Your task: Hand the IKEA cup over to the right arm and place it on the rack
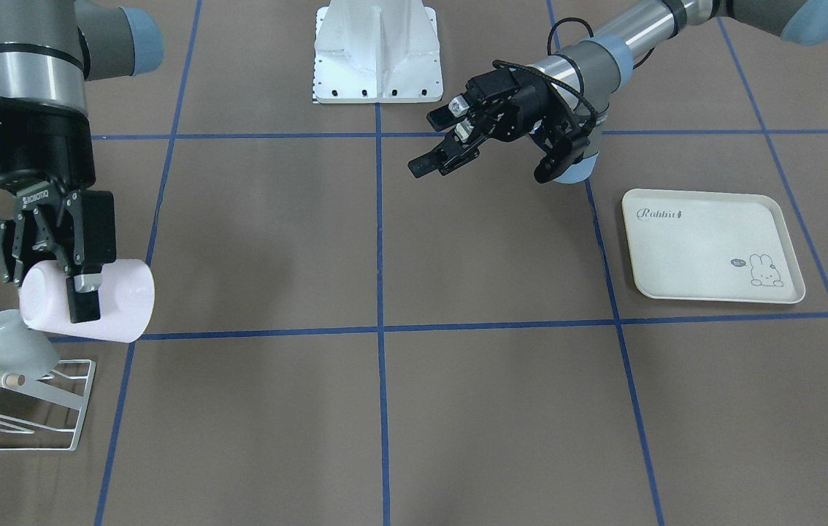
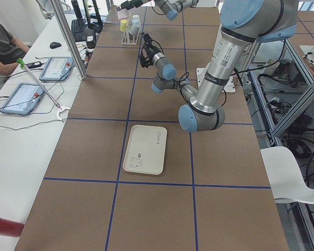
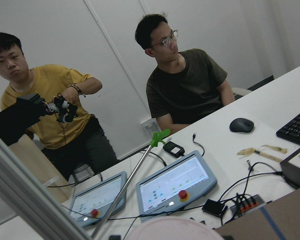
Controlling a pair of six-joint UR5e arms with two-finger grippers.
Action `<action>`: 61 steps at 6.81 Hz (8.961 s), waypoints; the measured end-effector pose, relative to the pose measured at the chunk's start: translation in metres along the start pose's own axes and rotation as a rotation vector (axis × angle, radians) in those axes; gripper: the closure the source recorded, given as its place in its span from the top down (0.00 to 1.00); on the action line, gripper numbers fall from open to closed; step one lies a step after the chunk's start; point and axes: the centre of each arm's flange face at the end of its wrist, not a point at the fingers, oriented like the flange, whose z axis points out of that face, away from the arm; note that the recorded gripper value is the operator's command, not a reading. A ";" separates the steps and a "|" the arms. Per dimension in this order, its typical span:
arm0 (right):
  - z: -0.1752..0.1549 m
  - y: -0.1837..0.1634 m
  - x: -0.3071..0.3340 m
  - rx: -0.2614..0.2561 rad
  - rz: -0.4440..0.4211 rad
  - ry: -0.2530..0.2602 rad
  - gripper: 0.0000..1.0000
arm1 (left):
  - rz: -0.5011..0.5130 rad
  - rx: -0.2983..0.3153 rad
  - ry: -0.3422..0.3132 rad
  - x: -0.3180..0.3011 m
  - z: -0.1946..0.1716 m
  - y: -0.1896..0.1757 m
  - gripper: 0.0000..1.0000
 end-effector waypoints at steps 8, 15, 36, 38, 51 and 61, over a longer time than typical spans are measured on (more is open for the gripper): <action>0.084 -0.026 0.096 0.045 -0.411 0.309 0.00 | 0.865 0.017 -0.610 0.089 -0.104 -0.088 0.99; 0.141 0.012 0.167 0.026 -0.416 0.271 0.00 | 1.007 -0.061 -0.737 0.112 -0.160 -0.139 0.99; 0.125 0.055 0.201 -0.018 -0.496 0.248 0.99 | 0.988 -0.062 -0.758 0.101 -0.164 -0.143 0.99; 0.124 0.054 0.202 -0.017 -0.496 0.249 1.00 | 0.988 -0.062 -0.756 0.102 -0.164 -0.143 0.99; -0.010 -0.168 0.398 -0.701 -0.652 0.094 1.00 | 1.542 -0.357 -1.225 0.185 -0.302 -0.274 0.99; -0.071 -0.175 0.504 -1.154 -0.559 0.161 1.00 | 1.489 -0.779 -1.534 0.173 -0.443 -0.354 1.00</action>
